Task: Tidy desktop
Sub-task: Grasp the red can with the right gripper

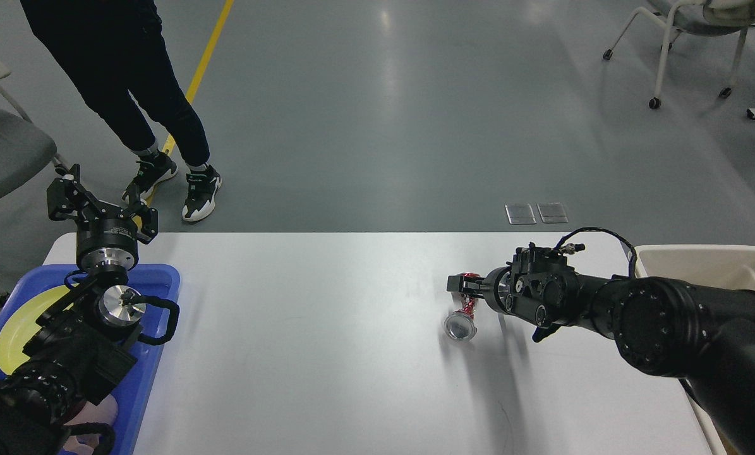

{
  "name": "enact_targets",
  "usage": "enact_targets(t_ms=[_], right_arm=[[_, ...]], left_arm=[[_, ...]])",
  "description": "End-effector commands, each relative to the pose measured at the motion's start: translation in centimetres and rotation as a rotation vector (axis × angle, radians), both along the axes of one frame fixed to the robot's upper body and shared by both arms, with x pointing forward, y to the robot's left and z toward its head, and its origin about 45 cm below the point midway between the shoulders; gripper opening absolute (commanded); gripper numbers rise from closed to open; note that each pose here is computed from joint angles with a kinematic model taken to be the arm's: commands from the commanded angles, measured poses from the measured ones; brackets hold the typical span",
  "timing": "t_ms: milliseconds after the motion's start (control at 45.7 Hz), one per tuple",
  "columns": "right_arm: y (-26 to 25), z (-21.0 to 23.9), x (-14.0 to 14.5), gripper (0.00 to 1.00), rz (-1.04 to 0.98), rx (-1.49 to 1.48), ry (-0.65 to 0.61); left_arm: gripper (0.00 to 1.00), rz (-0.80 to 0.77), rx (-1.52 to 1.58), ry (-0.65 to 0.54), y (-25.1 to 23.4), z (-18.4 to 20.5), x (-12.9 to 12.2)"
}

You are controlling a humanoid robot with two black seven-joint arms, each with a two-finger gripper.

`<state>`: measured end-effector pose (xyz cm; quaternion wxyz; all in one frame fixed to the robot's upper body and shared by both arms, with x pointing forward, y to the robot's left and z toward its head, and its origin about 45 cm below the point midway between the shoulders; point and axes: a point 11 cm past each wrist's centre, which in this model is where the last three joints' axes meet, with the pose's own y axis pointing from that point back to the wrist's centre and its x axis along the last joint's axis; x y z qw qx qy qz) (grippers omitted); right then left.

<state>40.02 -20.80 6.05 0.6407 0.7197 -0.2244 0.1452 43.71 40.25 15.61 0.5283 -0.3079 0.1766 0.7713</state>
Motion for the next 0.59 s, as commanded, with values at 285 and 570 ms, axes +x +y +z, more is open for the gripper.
enact_targets(t_ms=[285, 570], right_arm=[[-0.1, -1.4, -1.0, 0.83, 0.013, -0.019, -0.034], [-0.5, -2.3, -1.7, 0.82, 0.008, -0.025, -0.032]], left_arm=[[0.97, 0.001, -0.001, 0.0, 0.0, 0.0, 0.0], [0.97, 0.0, 0.0, 0.0, 0.0, 0.0, 0.0]])
